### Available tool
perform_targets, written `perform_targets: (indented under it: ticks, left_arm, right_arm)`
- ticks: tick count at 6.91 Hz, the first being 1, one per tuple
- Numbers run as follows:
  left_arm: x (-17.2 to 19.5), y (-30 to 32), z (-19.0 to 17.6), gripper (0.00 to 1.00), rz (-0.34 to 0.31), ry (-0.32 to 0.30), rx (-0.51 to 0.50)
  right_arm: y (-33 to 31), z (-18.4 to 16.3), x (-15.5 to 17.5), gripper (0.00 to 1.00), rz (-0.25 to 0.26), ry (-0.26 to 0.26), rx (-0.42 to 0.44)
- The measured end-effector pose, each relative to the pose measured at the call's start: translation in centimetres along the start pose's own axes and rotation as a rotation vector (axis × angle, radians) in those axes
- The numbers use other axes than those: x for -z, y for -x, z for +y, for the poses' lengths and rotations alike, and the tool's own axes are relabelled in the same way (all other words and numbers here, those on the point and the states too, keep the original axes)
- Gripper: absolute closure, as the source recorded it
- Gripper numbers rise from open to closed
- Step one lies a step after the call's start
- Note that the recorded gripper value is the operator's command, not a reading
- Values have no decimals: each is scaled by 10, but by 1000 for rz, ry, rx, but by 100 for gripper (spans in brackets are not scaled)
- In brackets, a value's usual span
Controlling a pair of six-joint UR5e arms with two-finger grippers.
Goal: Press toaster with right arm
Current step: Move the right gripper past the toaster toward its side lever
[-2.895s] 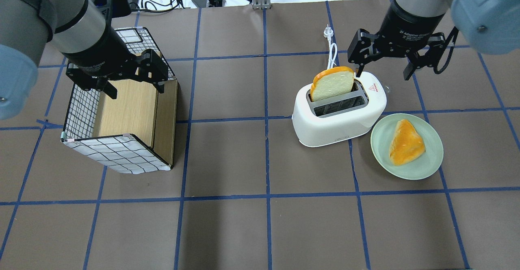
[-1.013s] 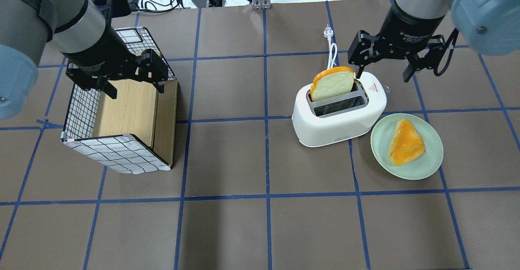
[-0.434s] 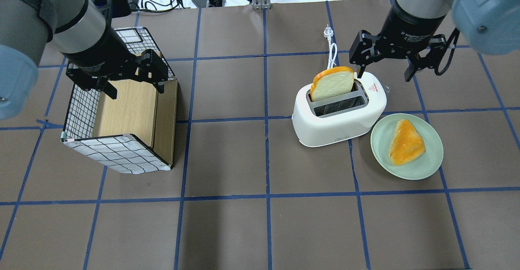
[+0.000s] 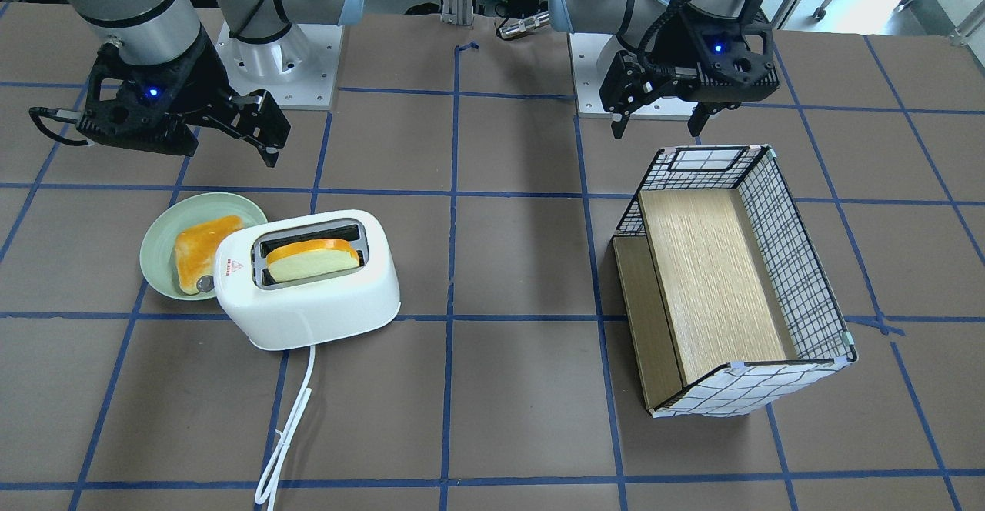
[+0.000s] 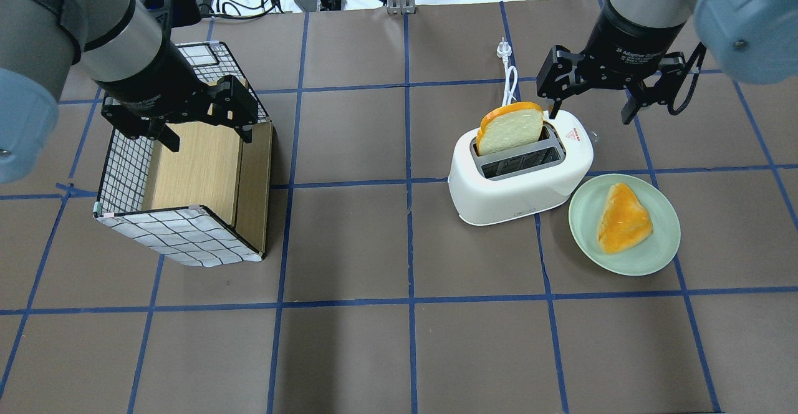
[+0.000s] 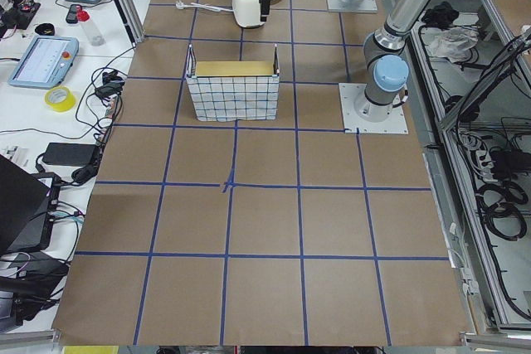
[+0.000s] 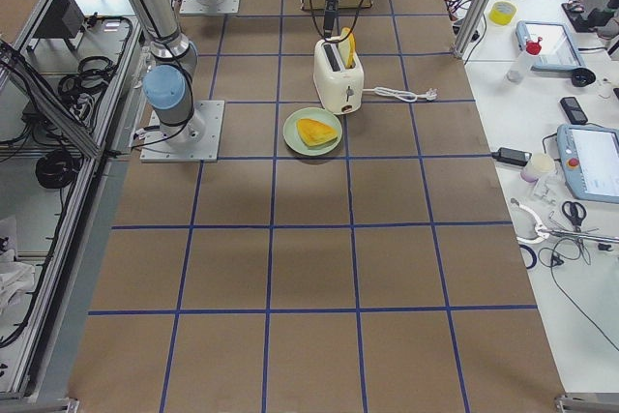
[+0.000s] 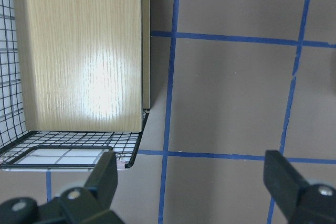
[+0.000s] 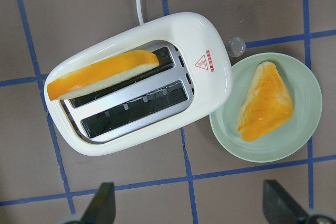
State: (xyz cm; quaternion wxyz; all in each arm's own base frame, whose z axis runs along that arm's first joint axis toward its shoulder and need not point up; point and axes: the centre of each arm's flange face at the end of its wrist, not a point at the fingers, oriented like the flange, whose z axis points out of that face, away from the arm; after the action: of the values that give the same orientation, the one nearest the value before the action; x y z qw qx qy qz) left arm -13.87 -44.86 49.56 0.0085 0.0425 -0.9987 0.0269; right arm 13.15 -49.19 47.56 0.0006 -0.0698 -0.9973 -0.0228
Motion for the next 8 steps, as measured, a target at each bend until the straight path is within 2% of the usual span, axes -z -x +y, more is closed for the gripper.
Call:
perform_targets:
  ticks: [3, 4, 5, 6, 7, 8]
  left_arm:
    - [0, 0, 0, 0, -1, 0, 0]
    - [0, 0, 0, 0, -1, -1, 0]
    - [0, 0, 0, 0, -1, -1, 0]
    - [0, 0, 0, 0, 0, 0, 0]
    - [0, 0, 0, 0, 0, -1, 0]
    - [0, 0, 0, 0, 0, -1, 0]
  right_arm:
    - [-1, -2, 0, 1, -2, -9, -2]
    - [-4, -6, 2, 15, -7, -30, 1]
    - [-8, -11, 5, 34, -13, -57, 19]
    - [-15, -16, 7, 86, -16, -74, 47]
    - [-27, -21, 6, 100, -17, -78, 60]
    - [-42, -27, 2, 100, -18, -71, 59]
